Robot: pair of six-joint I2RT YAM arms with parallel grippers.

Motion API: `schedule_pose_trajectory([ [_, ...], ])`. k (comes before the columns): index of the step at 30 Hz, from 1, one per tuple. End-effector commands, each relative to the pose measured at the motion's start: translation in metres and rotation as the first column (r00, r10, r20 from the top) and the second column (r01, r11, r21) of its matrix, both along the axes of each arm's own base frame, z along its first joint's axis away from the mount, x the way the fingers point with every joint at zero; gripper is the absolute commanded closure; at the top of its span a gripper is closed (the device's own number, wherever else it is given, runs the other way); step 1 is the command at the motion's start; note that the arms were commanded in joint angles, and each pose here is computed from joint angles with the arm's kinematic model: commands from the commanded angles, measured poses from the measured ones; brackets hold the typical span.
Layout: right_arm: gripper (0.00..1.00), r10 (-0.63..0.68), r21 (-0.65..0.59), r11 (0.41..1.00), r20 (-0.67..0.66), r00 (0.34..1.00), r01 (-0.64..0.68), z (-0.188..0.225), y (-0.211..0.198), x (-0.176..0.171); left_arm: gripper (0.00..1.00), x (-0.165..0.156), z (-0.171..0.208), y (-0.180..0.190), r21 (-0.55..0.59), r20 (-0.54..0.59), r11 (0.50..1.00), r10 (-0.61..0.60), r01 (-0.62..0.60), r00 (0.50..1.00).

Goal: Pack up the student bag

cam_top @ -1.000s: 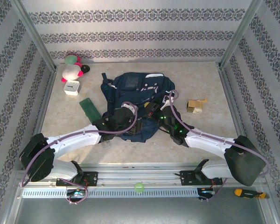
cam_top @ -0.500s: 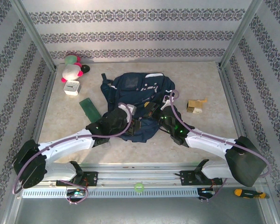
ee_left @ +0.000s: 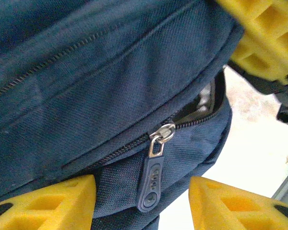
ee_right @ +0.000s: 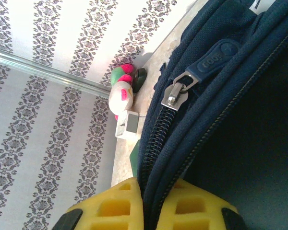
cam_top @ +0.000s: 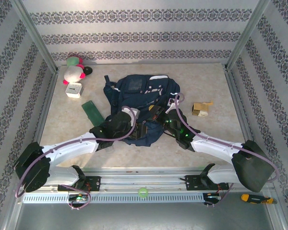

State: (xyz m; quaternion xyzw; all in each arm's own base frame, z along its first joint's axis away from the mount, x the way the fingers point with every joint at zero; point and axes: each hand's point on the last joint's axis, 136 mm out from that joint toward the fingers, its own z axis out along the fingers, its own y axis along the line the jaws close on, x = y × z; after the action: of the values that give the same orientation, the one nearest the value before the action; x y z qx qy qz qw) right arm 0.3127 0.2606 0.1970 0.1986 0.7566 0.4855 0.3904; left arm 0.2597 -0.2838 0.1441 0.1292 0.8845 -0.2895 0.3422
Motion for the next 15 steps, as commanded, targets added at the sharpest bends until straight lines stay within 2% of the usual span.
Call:
schedule_pose_trajectory([
  [1, 1.0, 0.032, 0.083, 0.996, 0.113, 0.993, -0.041, 0.043, 0.007, 0.0, 0.49, 0.008, 0.016, -0.014, -0.063, 0.004, 0.998, -0.015, 0.016, 1.0],
  [3, 1.0, 0.035, 0.084, 0.995, 0.114, 0.993, -0.045, 0.043, 0.008, -0.001, 0.54, 0.01, 0.013, -0.015, -0.052, -0.001, 0.999, -0.013, 0.013, 1.0],
  [7, 1.0, 0.037, 0.082, 0.996, 0.114, 0.993, -0.047, 0.044, 0.008, -0.001, 0.82, 0.016, 0.013, -0.014, -0.033, 0.012, 0.999, 0.009, -0.008, 1.0],
  [10, 1.0, 0.027, 0.081, 0.996, 0.109, 0.994, -0.036, 0.041, 0.004, -0.001, 0.95, 0.018, 0.009, -0.004, 0.016, 0.003, 0.999, 0.045, -0.045, 0.999],
  [15, 1.0, 0.031, 0.09, 0.995, 0.098, 0.995, -0.039, 0.041, -0.005, 0.003, 1.0, 0.015, -0.009, 0.03, 0.127, -0.043, 0.983, 0.143, -0.136, 0.989],
])
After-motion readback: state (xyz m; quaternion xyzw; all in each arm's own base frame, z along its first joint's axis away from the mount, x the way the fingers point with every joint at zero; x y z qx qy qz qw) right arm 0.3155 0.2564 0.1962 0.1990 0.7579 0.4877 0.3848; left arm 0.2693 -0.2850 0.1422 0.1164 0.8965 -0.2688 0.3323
